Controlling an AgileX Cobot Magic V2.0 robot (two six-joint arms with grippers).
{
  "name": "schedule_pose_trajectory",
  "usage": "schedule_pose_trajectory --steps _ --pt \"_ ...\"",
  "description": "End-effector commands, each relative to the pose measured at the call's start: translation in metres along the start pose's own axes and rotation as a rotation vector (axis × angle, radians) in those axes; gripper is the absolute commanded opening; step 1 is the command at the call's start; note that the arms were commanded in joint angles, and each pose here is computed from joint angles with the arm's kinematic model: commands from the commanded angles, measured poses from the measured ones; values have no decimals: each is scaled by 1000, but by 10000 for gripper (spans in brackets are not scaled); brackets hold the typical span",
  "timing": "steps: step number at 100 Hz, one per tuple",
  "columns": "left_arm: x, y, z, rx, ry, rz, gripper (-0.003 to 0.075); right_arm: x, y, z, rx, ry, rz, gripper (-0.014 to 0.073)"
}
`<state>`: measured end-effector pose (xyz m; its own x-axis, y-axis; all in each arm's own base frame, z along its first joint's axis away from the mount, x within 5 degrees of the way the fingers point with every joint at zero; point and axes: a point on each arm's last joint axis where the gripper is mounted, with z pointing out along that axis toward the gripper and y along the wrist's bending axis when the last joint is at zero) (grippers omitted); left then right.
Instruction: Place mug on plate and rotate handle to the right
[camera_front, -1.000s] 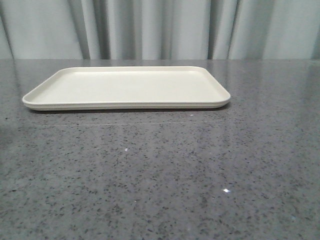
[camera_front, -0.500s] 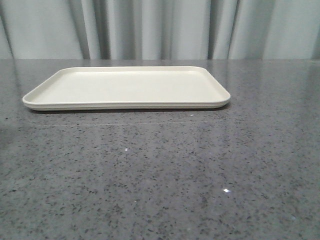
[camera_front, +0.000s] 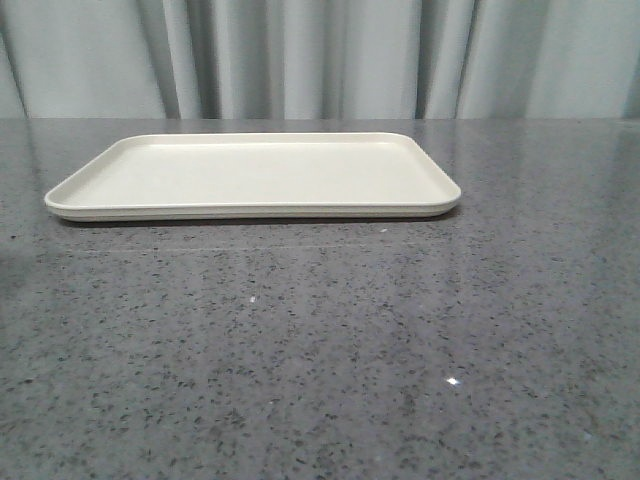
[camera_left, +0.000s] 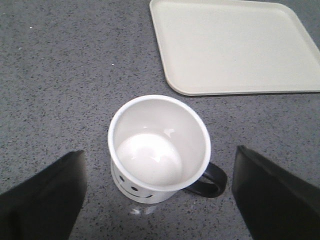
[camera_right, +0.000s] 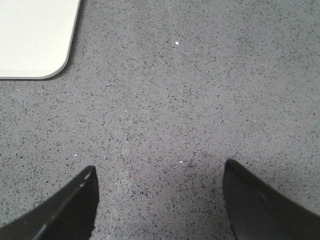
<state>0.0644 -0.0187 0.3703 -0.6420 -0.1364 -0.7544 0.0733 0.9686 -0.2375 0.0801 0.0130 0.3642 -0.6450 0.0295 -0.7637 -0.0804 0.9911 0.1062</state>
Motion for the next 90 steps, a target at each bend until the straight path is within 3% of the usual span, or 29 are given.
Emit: schedule_pose_trajectory --steps 1,52,90 --pt "-14 -1 2 -8 -40 -11 564 -13 1 -6 -6 -86 -12 530" --pt "-33 12 62 -94 183 -20 564 -12 1 -6 -5 -79 -12 530" --pt "-41 18 102 -113 275 -39 564 -12 1 -6 -5 -77 -12 530"
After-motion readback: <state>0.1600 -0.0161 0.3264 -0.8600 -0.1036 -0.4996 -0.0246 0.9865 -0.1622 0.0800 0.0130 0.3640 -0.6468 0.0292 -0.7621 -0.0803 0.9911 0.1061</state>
